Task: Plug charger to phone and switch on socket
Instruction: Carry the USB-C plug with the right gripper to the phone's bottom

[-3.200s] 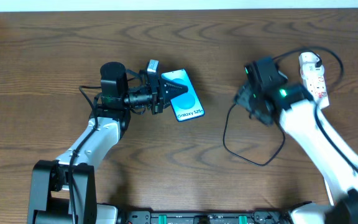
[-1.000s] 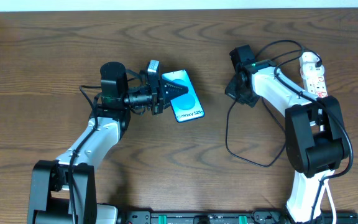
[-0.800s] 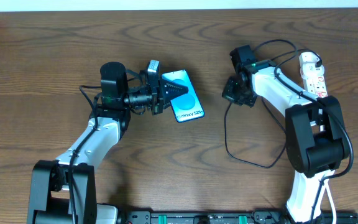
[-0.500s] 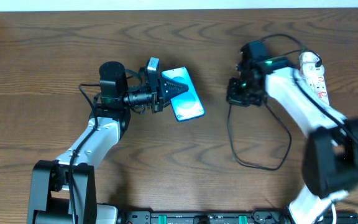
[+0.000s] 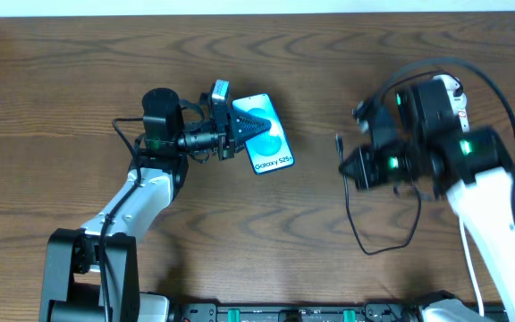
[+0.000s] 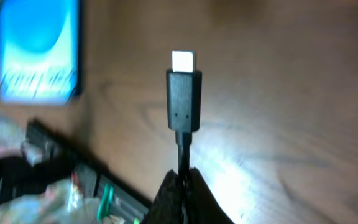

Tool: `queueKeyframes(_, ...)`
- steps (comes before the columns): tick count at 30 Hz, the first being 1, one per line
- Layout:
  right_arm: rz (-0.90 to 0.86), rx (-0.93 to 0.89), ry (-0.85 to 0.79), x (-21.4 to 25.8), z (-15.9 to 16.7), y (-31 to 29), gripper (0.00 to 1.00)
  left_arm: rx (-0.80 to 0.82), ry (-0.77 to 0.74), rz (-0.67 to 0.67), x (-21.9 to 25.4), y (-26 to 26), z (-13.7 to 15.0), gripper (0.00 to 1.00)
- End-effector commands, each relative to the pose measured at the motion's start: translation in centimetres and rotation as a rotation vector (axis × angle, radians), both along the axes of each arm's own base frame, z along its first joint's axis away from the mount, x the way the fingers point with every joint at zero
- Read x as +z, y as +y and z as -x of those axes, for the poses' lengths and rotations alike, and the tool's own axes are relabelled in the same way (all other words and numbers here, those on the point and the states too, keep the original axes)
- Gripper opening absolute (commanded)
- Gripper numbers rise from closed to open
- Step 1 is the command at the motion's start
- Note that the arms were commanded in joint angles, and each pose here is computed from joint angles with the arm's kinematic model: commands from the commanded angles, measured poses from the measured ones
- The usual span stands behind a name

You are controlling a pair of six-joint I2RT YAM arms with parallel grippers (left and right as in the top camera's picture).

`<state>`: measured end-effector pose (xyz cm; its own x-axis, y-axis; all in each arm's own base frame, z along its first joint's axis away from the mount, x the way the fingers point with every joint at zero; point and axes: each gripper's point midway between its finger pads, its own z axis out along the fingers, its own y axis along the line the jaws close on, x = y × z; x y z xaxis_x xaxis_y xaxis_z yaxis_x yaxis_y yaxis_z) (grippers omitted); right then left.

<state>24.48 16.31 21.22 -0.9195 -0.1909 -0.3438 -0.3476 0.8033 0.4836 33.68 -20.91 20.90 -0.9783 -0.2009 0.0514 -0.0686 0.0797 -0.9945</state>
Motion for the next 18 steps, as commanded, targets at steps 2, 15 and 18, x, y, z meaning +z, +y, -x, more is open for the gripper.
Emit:
queueKeyframes(2,-0.061,0.146,-0.033,-0.9,4.8,1.7,0.01,-0.016,-0.099,0.004,1.3,0.0,-0.4,0.07)
queueKeyframes(15,-0.025,0.145,-0.049,-3.9,6.9,6.2,0.01,0.009,-0.202,-0.025,1.3,0.1,-1.0,0.07)
queueKeyframes(18,0.02,0.06,-0.07,-4.4,5.7,6.2,0.01,0.046,-0.202,-0.038,1.1,0.2,-1.6,0.07)
